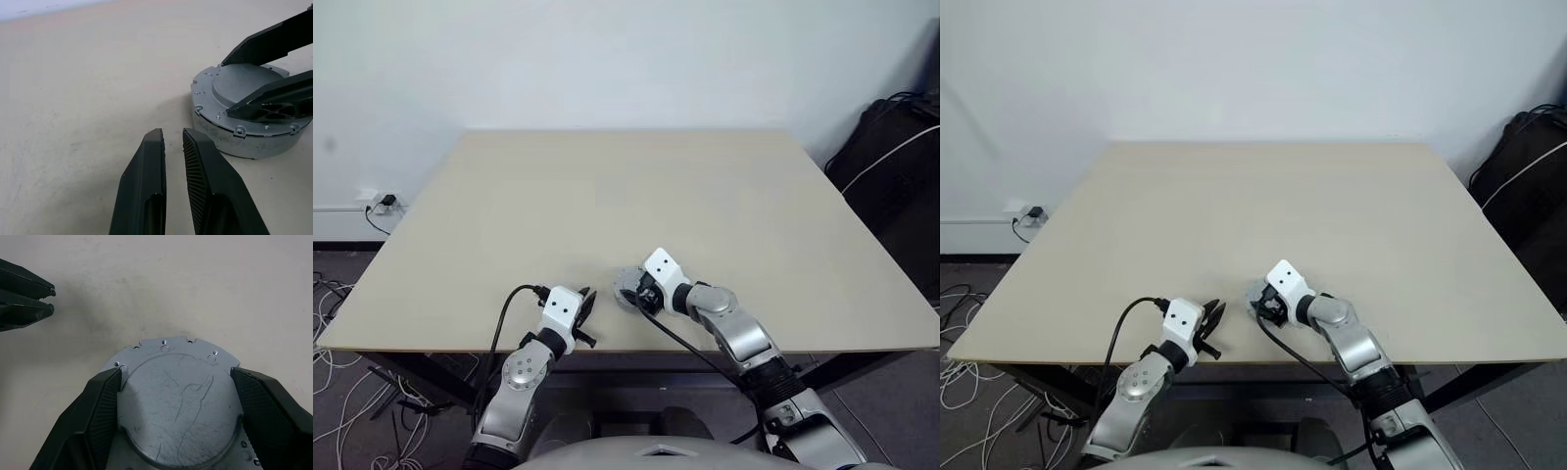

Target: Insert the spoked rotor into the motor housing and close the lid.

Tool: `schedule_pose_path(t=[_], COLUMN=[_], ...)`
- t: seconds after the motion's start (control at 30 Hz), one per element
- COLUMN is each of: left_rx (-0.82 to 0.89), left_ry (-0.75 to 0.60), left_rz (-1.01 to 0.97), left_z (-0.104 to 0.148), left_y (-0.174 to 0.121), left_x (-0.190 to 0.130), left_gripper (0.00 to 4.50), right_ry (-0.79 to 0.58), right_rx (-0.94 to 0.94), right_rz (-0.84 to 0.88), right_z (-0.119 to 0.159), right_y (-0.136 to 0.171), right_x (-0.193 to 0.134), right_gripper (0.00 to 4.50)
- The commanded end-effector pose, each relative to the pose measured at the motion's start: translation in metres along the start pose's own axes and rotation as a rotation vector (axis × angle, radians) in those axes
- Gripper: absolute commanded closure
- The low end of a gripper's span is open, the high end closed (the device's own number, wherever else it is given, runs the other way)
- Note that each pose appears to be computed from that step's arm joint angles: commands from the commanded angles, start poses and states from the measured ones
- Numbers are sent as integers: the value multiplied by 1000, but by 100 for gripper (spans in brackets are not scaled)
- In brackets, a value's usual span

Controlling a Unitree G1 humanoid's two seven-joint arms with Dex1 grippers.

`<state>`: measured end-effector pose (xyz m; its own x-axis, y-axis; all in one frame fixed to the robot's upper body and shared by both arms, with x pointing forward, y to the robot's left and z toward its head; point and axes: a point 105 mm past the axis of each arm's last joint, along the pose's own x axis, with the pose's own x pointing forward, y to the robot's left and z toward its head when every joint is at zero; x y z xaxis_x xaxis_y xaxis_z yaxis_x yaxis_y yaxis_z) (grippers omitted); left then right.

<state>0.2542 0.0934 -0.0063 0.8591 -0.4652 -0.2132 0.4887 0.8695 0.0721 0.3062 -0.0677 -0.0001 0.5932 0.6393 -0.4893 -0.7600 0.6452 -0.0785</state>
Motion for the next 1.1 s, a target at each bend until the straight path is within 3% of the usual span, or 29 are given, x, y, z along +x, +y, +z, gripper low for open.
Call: schedule_pose_path(t=[0.03,0.4,0.63,0.9,1.1], left_rx=[7,2,-4,-240,-283], left_ry=[-43,-42,57,158,261], left_rz=[-7,-20,107,-154,-294], left_z=[11,13,16,35,39], left_y=[-1,-3,13,2,-8], left_x=[2,3,29,70,82], left_gripper=[385,385,385,385,385], right_ry=[104,98,96,91,81], right_rx=[33,52,48,48,52], right_rz=[-15,7,1,5,-9], right_z=[-28,-29,-28,-26,-24], right_y=[-5,-3,-2,1,0], right_x=[-7,-10,-7,-4,-6], right_gripper=[125,125,125,125,125])
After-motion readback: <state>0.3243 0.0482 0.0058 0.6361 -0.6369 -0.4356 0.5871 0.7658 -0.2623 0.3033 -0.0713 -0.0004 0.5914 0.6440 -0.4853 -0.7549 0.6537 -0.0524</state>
